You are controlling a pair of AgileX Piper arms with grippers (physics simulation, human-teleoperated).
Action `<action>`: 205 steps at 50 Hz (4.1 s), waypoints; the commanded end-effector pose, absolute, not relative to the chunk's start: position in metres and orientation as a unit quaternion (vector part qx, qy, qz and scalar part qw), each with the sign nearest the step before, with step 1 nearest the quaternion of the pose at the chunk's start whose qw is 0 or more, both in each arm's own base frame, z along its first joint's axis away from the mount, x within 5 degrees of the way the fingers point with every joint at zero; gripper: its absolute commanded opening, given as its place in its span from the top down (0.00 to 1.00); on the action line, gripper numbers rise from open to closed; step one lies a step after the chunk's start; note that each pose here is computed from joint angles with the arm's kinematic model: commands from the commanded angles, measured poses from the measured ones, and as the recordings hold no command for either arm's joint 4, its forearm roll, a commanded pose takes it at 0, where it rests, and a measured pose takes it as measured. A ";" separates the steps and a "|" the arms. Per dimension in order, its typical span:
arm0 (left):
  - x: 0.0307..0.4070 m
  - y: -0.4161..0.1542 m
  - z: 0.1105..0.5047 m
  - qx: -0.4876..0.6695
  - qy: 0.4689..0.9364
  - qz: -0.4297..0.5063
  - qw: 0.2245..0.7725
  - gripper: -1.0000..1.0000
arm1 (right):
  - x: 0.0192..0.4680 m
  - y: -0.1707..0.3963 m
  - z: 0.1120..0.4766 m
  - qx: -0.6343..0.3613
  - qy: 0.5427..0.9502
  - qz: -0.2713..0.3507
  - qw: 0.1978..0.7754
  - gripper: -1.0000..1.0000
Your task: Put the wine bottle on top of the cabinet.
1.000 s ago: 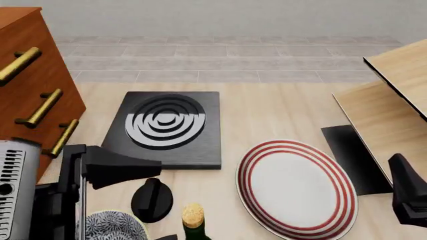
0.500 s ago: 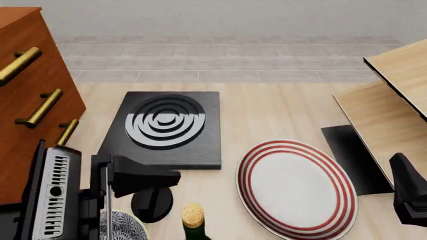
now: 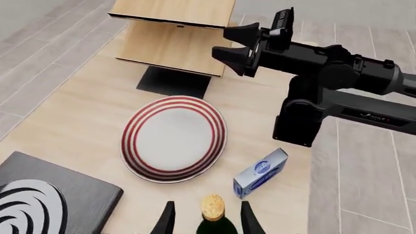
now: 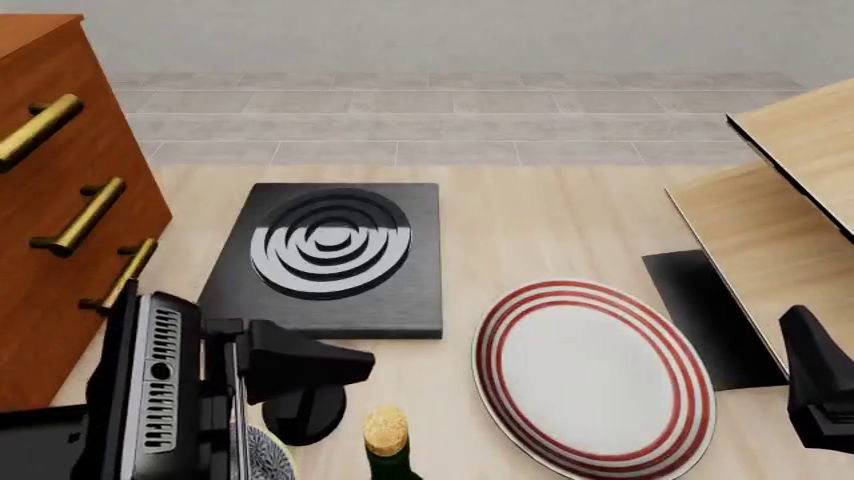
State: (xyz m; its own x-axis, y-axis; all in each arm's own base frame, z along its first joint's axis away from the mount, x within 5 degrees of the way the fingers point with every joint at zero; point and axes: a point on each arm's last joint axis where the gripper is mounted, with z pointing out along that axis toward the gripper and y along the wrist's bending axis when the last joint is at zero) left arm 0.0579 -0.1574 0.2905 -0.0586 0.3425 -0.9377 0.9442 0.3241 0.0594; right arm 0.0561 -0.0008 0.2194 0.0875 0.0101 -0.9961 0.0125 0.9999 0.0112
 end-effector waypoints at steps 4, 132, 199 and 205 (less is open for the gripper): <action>0.060 -0.166 0.287 0.498 0.665 -0.306 0.464 0.00 | 0.056 -0.001 0.221 0.008 0.675 -0.001 0.738 0.00; 0.068 -0.069 0.429 0.374 0.708 -0.181 0.572 1.00 | 0.055 -0.001 0.219 0.006 0.673 -0.001 0.739 0.00; 0.073 -0.034 0.510 0.233 0.799 -0.086 0.547 1.00 | 0.056 -0.001 0.217 0.006 0.674 -0.002 0.739 0.00; 0.072 -0.032 0.520 0.224 0.798 -0.080 0.554 1.00 | 0.055 -0.001 0.219 0.007 0.674 -0.003 0.739 0.00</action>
